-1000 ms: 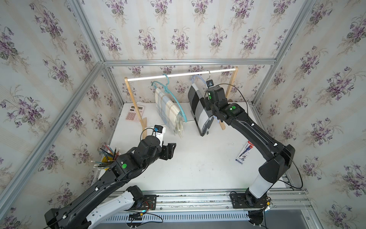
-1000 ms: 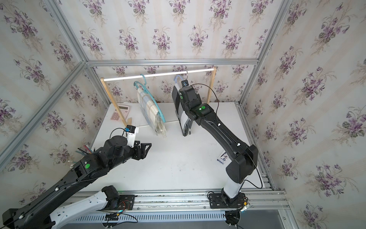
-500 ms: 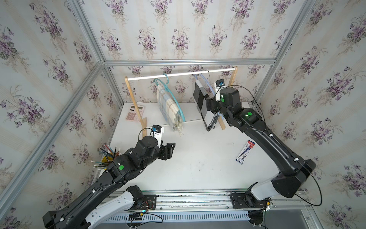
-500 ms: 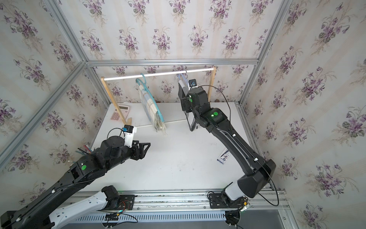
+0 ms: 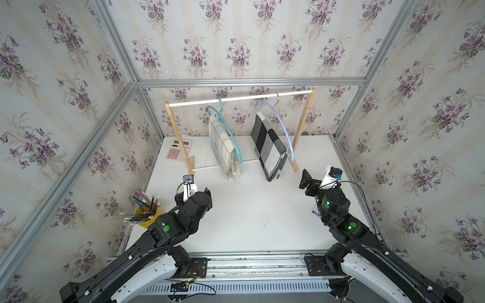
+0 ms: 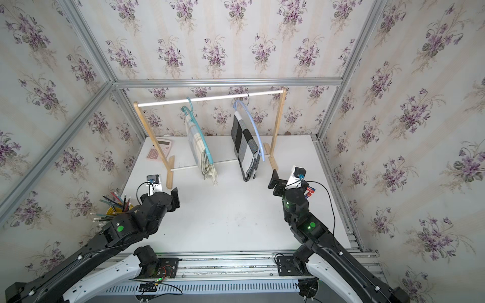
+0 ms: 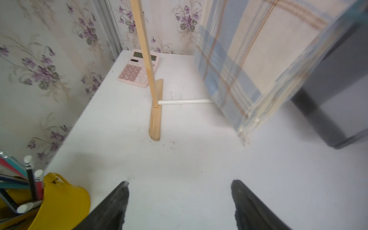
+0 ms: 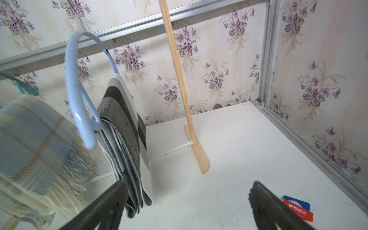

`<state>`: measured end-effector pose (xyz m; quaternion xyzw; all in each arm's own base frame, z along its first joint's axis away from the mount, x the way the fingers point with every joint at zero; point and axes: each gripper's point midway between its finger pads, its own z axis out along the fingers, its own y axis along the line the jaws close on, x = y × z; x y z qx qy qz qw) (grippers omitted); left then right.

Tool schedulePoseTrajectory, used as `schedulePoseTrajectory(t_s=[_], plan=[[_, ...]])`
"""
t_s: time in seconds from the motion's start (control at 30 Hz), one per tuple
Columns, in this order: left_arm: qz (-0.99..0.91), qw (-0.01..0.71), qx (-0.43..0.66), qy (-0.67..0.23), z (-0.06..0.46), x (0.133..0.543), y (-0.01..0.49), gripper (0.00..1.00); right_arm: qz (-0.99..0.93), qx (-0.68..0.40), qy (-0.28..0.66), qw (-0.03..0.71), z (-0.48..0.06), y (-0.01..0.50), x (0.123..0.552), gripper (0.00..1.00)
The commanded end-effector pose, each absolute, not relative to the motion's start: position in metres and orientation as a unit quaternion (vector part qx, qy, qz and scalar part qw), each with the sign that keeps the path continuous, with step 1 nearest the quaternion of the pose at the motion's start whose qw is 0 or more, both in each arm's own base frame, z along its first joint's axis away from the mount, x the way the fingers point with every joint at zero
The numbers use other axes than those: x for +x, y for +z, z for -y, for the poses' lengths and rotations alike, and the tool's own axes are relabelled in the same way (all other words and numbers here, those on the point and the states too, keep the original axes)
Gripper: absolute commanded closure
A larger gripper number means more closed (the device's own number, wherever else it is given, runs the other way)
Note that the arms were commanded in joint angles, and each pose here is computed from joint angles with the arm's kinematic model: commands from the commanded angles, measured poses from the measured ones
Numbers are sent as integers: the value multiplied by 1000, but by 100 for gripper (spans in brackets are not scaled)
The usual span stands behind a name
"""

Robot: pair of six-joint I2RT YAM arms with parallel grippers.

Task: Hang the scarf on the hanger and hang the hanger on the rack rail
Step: Reset both arms

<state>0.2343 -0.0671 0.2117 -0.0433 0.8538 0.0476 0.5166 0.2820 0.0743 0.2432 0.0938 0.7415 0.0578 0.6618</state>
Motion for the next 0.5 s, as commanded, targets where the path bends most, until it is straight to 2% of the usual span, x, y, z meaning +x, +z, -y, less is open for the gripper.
schedulePoseTrajectory(t_s=[0.0, 0.1, 0.2, 0.3, 0.37, 0.47], plan=[[-787, 596, -94, 127, 44, 259, 235, 17, -667, 196, 30, 718, -43, 269, 285, 0], [-785, 593, -121, 133, 30, 279, 219, 17, -675, 199, -19, 710, -35, 245, 296, 0], [-775, 607, -127, 125, 15, 303, 203, 17, -664, 123, -23, 738, -38, 232, 307, 0], [-781, 607, -69, 131, 12, 328, 179, 17, -682, 77, -23, 727, -35, 211, 322, 0], [-802, 576, -43, 152, 4, 344, 151, 17, -691, 41, -31, 721, -29, 197, 329, 0], [-812, 570, -12, 125, 1, 360, 129, 17, -698, 42, -41, 714, -14, 183, 333, 0]])
